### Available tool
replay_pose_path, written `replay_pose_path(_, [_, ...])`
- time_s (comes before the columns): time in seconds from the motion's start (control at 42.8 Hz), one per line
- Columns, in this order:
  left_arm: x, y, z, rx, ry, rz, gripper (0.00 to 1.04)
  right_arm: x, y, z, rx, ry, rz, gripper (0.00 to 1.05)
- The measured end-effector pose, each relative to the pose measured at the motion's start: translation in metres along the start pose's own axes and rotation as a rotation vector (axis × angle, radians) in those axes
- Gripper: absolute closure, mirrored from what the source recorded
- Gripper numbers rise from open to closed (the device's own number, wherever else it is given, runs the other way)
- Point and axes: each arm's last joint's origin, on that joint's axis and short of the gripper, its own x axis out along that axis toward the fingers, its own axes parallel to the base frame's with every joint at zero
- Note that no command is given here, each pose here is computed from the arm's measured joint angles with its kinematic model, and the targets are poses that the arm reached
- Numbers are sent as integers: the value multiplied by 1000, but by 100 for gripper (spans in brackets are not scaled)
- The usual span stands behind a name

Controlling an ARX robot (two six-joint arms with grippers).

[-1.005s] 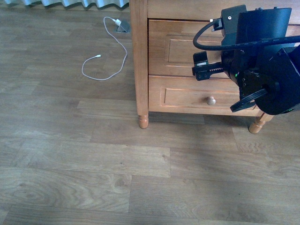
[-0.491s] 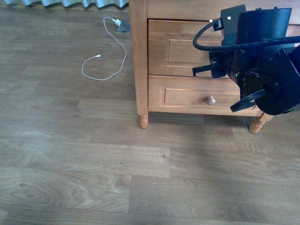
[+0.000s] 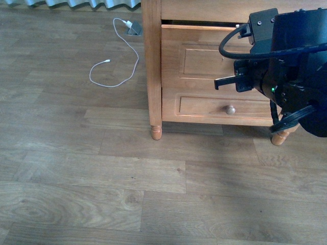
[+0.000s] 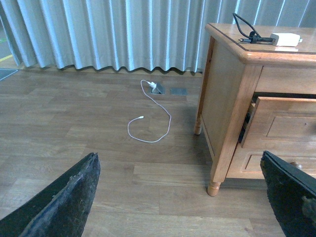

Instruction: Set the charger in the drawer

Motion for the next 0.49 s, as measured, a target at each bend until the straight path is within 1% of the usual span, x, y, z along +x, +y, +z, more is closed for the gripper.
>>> replay_pose_path(0.234, [0,0,0,0,0,0,6,-37,-7,-8,44,77,60,82])
replay_pose_path(0.491, [0,0,0,0,0,0,6,-90,-16,-22,45,177,142,83])
